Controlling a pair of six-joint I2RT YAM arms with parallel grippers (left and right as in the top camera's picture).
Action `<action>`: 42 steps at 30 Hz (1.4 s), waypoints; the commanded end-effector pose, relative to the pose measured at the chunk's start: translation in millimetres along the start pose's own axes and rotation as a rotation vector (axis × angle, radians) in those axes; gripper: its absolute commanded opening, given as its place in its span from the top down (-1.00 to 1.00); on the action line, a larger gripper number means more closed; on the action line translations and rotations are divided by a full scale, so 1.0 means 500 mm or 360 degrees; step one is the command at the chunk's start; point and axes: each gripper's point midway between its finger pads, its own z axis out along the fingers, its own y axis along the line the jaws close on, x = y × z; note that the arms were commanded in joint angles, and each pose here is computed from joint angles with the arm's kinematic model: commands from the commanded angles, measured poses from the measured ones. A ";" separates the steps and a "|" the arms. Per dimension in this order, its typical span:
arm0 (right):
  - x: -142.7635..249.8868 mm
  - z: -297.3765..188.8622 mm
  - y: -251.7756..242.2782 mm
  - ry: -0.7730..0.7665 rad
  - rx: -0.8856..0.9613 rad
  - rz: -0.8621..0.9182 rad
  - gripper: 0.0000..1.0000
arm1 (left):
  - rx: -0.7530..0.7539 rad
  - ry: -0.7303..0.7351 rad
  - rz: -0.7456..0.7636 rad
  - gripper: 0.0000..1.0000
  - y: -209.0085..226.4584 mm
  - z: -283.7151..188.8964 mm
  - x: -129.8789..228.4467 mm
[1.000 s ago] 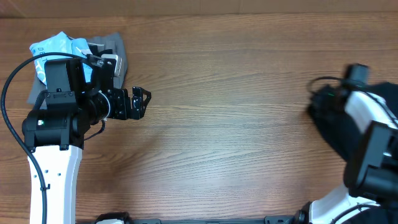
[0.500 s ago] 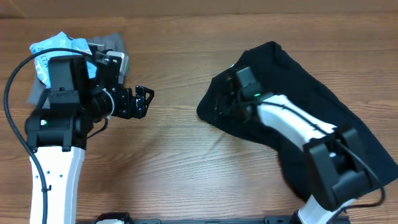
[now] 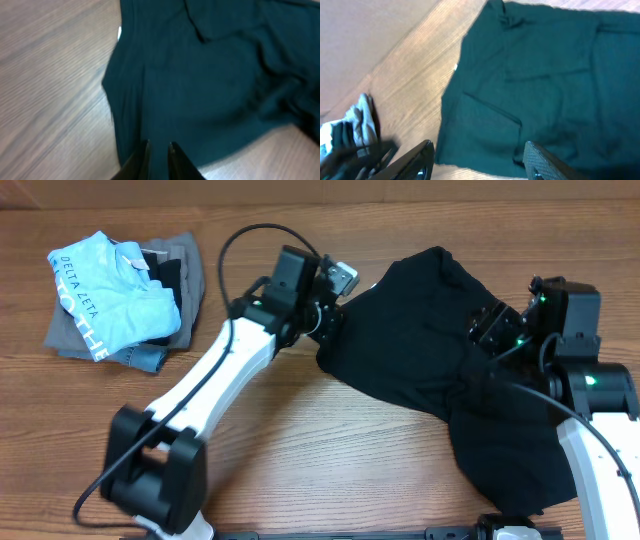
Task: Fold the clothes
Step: 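Drag the black garment leftward to the table center with the right gripper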
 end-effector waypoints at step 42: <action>0.125 0.205 -0.337 0.0576 0.1046 0.0474 0.88 | -0.0540 0.0259 -0.0684 0.92 0.368 -0.111 0.183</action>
